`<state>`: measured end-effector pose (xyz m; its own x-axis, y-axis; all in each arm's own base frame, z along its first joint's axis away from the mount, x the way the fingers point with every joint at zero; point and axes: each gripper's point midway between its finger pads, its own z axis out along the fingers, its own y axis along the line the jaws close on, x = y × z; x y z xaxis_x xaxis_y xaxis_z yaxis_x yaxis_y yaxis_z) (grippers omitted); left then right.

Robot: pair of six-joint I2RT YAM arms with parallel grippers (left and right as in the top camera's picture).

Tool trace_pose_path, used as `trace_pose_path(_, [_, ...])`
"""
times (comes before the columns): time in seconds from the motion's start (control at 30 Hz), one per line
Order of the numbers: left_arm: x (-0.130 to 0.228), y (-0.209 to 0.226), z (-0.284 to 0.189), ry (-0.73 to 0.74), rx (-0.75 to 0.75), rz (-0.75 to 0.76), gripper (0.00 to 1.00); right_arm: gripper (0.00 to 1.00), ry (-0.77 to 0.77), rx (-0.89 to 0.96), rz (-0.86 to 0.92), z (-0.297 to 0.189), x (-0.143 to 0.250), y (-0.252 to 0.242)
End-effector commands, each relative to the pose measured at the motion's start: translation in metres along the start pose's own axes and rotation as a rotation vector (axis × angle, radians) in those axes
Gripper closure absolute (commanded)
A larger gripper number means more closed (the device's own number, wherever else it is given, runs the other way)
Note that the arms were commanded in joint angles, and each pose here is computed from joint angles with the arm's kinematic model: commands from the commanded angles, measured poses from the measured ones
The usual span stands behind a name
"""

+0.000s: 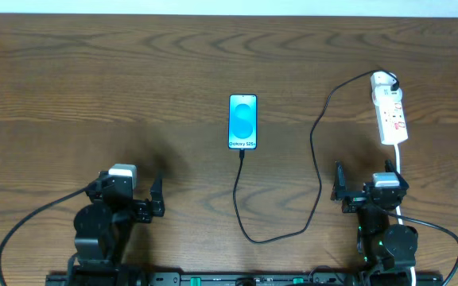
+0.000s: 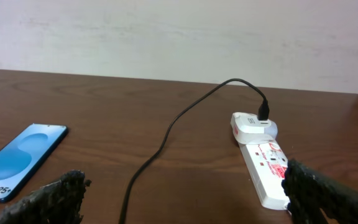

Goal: Plug charger to phone and switch on socket

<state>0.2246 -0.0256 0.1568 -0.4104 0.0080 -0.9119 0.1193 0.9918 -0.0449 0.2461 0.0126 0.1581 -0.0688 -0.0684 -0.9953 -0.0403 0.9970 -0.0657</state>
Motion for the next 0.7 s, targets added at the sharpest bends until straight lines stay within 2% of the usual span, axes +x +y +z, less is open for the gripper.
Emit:
trace_pose_path(0.0, [0.006, -0.001, 0.005, -0.058, 0.008, 0.022, 0.01, 0.01, 0.0, 0.015, 0.006, 0.0, 0.001, -0.003])
trace_pose_path(0.4, [-0.002, 0.0, 0.015, -0.263, 0.007, 0.054, 0.01, 0.01, 0.0, 0.015, 0.006, 0.0, 0.001, -0.003])
trace_pose_path(0.67, [0.004, 0.002, 0.022, -0.295, 0.003, 0.056, 0.01, 0.01, 0.0, 0.015, 0.006, 0.0, 0.001, -0.003])
